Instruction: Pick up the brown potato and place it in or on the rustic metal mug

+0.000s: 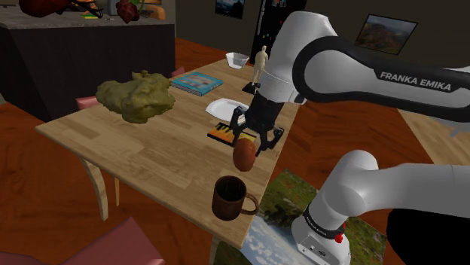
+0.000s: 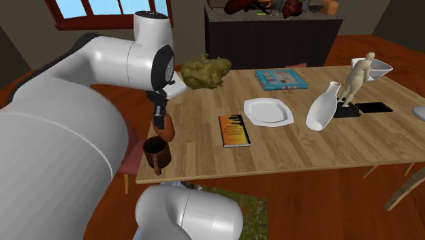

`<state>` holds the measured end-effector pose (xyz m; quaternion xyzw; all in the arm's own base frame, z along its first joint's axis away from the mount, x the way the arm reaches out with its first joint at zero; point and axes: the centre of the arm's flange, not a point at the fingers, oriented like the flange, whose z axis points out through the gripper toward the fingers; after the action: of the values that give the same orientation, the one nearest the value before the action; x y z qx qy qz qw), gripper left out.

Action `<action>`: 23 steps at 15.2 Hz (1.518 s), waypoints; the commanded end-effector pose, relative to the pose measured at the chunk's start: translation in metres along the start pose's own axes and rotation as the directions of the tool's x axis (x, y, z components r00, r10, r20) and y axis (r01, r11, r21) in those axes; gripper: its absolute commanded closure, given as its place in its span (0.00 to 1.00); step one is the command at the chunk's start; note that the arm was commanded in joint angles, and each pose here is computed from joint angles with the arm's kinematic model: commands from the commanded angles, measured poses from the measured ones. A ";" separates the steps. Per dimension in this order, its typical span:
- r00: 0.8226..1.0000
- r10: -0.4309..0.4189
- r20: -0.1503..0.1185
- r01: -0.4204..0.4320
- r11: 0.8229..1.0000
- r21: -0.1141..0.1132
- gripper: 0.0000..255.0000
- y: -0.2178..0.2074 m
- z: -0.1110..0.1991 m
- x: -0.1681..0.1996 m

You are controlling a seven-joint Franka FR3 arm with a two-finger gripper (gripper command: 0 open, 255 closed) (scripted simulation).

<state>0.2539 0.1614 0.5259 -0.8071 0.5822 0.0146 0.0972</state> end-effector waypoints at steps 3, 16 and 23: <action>1.000 0.001 0.000 -0.001 1.000 -0.001 1.00 0.025 0.008 -0.016; 1.000 0.001 0.000 -0.001 1.000 -0.001 1.00 0.034 0.075 -0.006; 1.000 0.001 0.000 -0.001 1.000 -0.001 1.00 0.035 0.083 -0.005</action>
<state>0.2265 0.1708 0.4444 -0.8070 0.5816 0.0127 0.1014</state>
